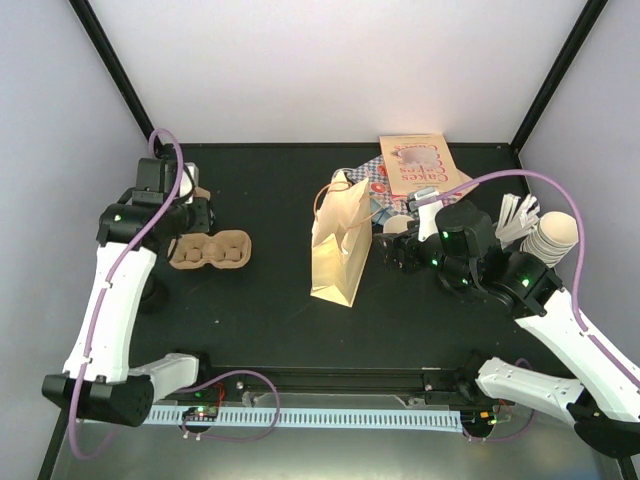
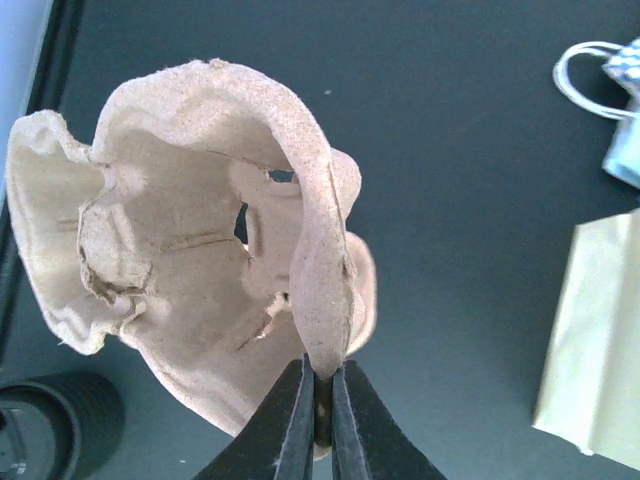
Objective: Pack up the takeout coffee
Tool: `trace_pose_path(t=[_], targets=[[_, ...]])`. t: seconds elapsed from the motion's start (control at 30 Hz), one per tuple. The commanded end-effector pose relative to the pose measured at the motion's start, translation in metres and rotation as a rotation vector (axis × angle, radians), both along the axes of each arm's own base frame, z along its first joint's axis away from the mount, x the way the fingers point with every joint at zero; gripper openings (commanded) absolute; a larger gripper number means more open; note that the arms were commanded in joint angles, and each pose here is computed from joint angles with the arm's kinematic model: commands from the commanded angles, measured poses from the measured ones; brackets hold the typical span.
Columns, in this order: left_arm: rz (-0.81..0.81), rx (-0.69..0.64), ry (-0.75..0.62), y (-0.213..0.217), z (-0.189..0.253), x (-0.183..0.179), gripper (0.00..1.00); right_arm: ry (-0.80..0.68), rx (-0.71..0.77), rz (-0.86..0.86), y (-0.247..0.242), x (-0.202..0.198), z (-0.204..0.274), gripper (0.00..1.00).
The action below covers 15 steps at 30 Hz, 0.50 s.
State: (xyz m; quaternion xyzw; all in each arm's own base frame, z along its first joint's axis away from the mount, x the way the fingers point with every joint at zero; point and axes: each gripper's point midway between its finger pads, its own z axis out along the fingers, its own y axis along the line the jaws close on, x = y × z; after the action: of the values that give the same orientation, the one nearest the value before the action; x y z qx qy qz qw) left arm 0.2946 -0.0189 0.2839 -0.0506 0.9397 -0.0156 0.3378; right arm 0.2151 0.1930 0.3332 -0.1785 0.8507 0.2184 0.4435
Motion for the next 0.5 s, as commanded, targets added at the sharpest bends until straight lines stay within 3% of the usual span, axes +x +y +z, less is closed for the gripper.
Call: trace_pose_path(t=[0.0,0.2,0.47], targets=[[-0.092,-0.186,-0.004,-0.039,0.015,-0.021,0.08,-0.023,0.016,-0.017,-0.004,0.001,0.01,0.84],[-0.243,-0.301,0.04,-0.1,0.002,-0.058,0.11,-0.049,-0.003,-0.048,-0.012,0.003,0.016,0.84],[-0.363,-0.283,0.145,-0.15,-0.008,-0.115,0.11,-0.073,-0.006,-0.08,-0.02,0.004,0.024,0.84]])
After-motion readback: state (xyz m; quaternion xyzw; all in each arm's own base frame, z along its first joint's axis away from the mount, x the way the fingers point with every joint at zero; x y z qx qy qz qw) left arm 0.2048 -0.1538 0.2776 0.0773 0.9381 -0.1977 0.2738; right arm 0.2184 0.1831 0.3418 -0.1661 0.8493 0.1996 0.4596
